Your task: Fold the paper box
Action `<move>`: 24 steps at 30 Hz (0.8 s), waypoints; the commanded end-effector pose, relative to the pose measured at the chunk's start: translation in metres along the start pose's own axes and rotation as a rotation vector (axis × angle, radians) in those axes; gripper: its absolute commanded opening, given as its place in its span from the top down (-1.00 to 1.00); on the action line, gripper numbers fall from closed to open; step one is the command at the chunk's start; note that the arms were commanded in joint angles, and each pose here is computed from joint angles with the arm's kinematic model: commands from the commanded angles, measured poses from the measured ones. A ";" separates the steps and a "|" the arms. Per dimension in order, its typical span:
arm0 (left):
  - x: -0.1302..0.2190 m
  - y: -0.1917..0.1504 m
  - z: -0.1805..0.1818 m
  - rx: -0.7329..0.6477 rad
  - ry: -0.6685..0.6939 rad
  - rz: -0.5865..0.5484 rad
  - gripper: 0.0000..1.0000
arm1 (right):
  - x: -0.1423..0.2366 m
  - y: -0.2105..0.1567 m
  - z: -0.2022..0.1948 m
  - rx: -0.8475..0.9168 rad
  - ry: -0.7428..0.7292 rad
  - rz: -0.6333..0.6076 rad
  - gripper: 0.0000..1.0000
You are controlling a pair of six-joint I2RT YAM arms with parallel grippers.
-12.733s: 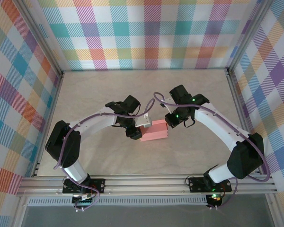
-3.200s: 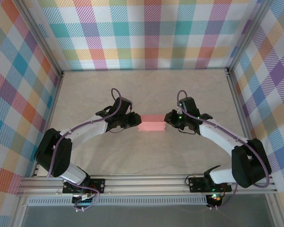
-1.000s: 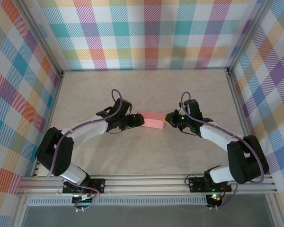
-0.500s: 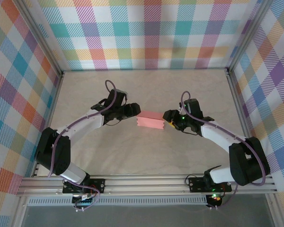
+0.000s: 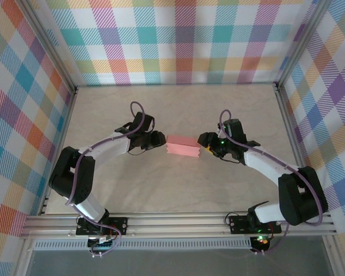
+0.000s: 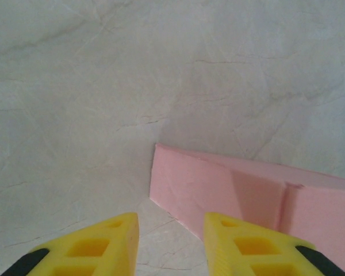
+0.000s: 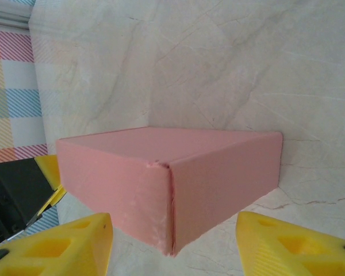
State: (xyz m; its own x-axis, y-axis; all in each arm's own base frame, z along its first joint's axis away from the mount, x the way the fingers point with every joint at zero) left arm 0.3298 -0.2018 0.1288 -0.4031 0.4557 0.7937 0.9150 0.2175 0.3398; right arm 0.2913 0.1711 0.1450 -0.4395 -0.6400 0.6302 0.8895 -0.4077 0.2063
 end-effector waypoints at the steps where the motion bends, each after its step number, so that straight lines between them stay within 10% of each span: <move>1: -0.012 -0.010 0.014 0.019 0.018 0.034 0.33 | -0.008 0.004 0.000 0.024 -0.010 0.013 -0.16; 11: 0.000 -0.006 0.012 0.008 0.019 0.006 0.28 | -0.018 -0.005 -0.014 0.008 -0.034 0.065 0.38; 19: 0.031 0.007 -0.001 -0.031 0.008 -0.065 0.11 | 0.010 0.015 0.028 0.227 0.013 -0.003 -0.31; 24: 0.051 0.014 -0.002 -0.054 0.027 -0.144 -0.52 | 0.033 0.028 0.064 0.664 -0.010 -0.009 -0.73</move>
State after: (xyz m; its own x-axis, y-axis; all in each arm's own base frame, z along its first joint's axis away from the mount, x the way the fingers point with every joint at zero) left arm 0.3193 -0.1874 0.1551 -0.4708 0.4330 0.7687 0.8821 0.2185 0.4173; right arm 0.3133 0.1797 0.1909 -0.4432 -0.6382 0.6296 0.8774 -0.1647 0.4507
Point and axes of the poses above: each hand's point on the last joint's axis, 136 mm out from that joint toward the fingers, its own x axis back along the fingers, its own z axis along the line the jaws close on, y = z × x, the point moved 5 cm from there along x, back along the fingers, and after that the axes turned 1 degree about -x, right-handed, at the moved point
